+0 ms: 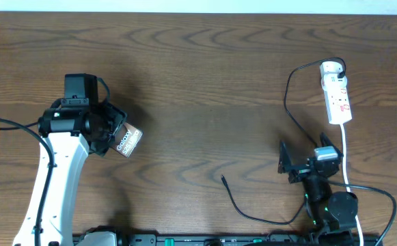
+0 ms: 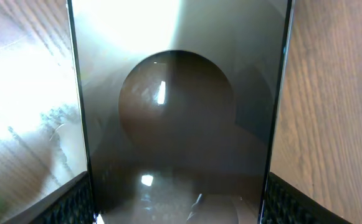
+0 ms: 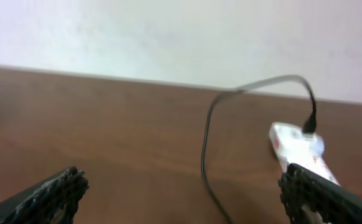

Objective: Plug charger to phone and switch on socket
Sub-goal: 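Swing the right gripper toward the phone held by the left gripper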

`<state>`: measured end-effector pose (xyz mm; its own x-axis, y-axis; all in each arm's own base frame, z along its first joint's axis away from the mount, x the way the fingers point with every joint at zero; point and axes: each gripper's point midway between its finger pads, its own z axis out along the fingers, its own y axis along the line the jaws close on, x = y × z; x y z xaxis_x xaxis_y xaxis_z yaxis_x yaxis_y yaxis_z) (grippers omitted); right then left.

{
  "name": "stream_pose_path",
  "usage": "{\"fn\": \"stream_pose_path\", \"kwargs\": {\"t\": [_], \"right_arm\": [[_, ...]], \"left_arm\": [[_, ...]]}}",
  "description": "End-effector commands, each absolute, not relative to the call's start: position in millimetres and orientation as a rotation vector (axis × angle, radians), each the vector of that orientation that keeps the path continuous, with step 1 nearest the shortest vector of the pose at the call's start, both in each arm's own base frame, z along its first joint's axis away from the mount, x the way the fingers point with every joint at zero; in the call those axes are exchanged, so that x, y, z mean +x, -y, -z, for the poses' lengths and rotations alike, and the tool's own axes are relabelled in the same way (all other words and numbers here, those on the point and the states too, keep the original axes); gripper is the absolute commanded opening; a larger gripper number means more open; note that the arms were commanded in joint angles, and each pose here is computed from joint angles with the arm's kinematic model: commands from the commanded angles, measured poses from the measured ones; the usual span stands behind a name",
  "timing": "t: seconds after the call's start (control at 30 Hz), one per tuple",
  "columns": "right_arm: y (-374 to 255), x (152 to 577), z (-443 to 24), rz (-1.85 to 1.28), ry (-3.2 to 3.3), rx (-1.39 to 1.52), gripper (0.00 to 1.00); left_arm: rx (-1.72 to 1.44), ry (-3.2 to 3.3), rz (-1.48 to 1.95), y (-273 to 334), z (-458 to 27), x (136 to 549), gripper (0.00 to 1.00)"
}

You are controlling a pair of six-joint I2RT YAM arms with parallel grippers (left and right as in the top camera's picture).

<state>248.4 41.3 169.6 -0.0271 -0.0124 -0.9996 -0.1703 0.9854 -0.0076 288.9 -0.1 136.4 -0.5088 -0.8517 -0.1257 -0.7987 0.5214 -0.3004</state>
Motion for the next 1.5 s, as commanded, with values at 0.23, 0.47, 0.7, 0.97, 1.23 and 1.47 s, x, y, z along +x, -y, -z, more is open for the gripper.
{"fn": "stream_pose_path", "kwargs": {"t": [0.23,0.47,0.7,0.97,1.23,1.47], "right_arm": [[-40.3,243.4,-241.9,-0.135,-1.587,-0.137,0.99],[-76.5,271.2,-294.6,-0.296,-1.748,-0.283,0.99],[-168.0,295.3,-334.8,-0.915,-1.894,-0.632,0.99],[-231.6,320.8,-326.5,-1.554,-1.687,-0.963,0.99],[-288.6,368.4,-222.6,-1.83,-2.106,-0.616,0.99],[-343.4,368.4,-192.4,-1.929,-2.181,-0.541,0.99]], "left_arm": [[-1.407,-2.455,0.288,-3.3,-142.4,295.5,0.07],[-1.405,-2.452,0.291,-3.3,-142.8,296.5,0.07],[-1.426,-2.442,0.294,-3.2,-142.8,296.3,0.07],[-1.602,-2.361,0.362,2.0,-142.6,296.3,0.07],[-1.897,-2.201,0.474,11.5,-143.2,296.4,0.07],[-2.064,-2.093,0.515,16.6,-142.5,296.3,0.07]]}}
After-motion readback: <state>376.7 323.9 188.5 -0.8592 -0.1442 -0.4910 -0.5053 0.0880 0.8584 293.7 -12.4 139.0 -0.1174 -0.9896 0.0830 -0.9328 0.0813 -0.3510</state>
